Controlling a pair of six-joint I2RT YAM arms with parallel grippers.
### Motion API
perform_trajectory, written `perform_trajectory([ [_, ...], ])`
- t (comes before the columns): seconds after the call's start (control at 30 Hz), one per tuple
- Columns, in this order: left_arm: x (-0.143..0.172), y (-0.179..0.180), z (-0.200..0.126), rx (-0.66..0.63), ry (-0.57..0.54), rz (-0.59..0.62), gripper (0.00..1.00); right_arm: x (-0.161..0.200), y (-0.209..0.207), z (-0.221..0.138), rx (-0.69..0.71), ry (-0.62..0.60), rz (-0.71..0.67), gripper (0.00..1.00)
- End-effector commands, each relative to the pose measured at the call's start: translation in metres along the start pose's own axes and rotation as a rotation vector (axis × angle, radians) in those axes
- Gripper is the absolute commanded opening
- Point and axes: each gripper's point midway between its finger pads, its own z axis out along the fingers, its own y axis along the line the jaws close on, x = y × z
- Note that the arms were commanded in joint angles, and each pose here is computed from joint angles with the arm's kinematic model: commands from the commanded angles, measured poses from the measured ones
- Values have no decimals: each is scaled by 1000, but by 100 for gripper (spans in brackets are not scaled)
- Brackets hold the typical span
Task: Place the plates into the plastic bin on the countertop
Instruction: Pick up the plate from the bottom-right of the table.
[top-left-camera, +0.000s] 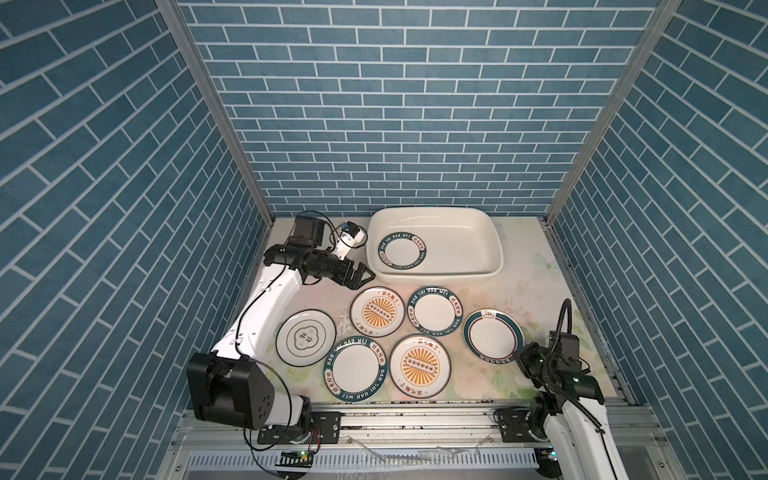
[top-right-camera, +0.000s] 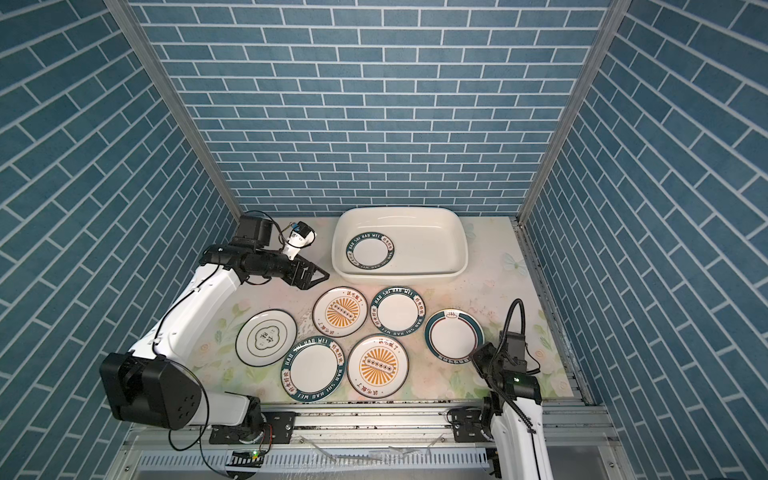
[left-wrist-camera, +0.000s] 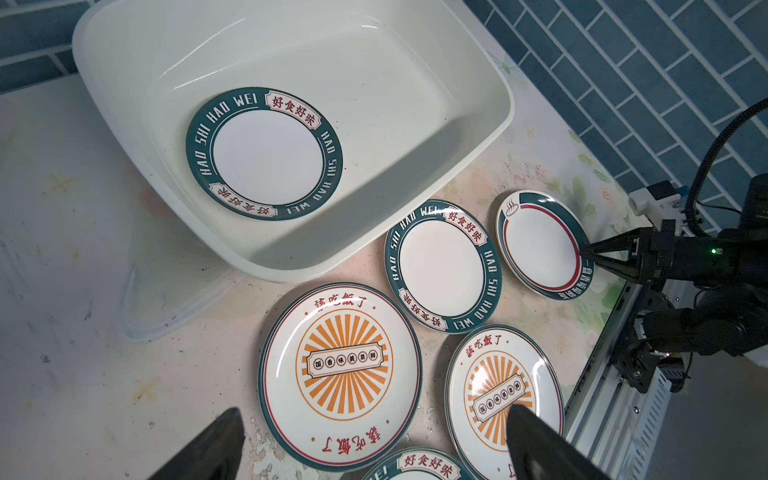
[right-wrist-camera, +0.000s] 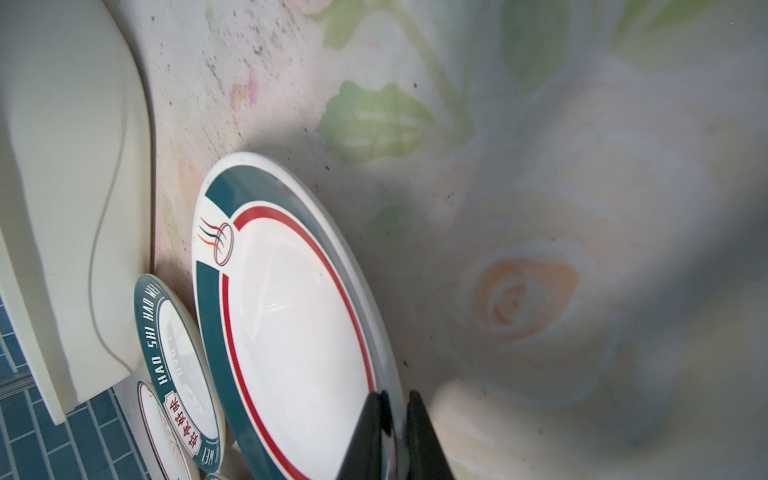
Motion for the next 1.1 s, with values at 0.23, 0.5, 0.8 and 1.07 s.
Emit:
perform_trajectory([
  [0.23,-5,-5,-3,2,7,12,100,9,-10,-5,32,25,-8,9],
  [0.5,-10,-6,-9,-7,6,21,100,4,2,-17,2,1,-25,6],
  [0.8,-13,-8,-15,-16,0,32,100,1,10,-25,-18,-11,-40,3],
  [1.07,-14,-8,-18,-28,-1,38,100,-5,26,-41,-27,-24,-96,3],
])
